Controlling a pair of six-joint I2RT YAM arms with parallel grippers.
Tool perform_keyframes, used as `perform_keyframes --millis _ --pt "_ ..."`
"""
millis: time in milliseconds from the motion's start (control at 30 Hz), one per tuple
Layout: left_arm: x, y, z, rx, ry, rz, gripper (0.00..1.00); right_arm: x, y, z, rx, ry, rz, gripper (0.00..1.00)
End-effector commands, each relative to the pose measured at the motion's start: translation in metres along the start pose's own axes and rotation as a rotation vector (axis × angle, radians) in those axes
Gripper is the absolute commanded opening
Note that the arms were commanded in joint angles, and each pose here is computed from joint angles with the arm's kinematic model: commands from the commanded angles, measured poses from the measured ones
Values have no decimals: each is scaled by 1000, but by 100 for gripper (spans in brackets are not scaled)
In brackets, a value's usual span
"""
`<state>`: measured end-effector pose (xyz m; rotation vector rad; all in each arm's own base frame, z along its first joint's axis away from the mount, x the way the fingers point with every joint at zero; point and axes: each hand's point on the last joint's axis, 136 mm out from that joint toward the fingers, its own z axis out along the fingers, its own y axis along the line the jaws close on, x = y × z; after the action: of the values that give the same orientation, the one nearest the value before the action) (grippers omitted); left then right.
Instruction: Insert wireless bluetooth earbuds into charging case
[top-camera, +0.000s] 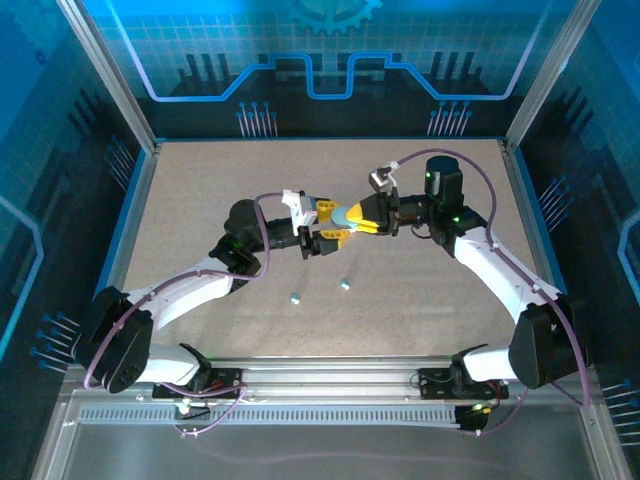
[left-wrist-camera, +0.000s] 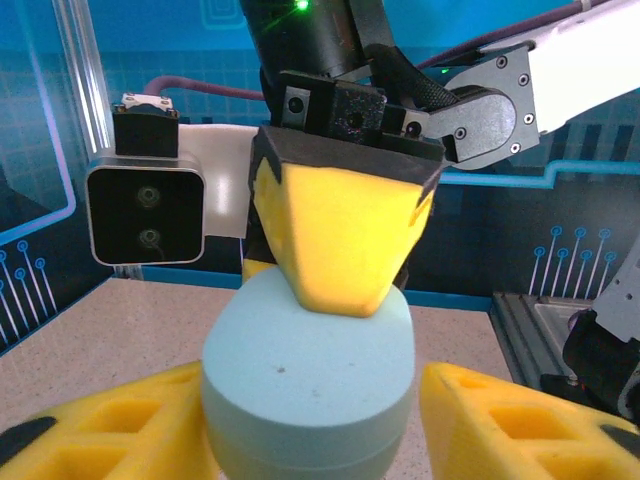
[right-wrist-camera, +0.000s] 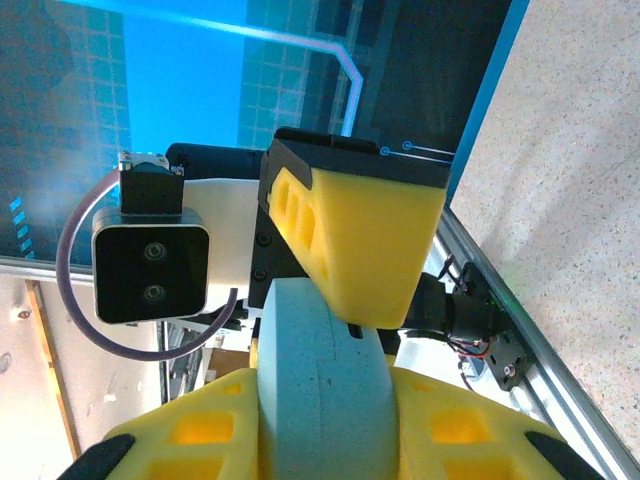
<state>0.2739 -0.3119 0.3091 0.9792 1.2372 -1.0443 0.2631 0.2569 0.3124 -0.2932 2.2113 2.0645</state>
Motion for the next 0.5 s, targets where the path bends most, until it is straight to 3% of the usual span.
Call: perform_keyframes --millis 0,267,333,467 --pt "-8 -5 2 37 -10 26 48 2 3 -1 -6 -3 -19 22" --pt "-5 -5 2 39 10 16 38 3 4 0 0 -7 -27 26" --pt "-5 -4 2 34 15 5 34 2 -1 -3 50 -33 -38 35" --pt "-4 -2 3 17 61 -57 31 3 -10 -17 282 -85 -153 54"
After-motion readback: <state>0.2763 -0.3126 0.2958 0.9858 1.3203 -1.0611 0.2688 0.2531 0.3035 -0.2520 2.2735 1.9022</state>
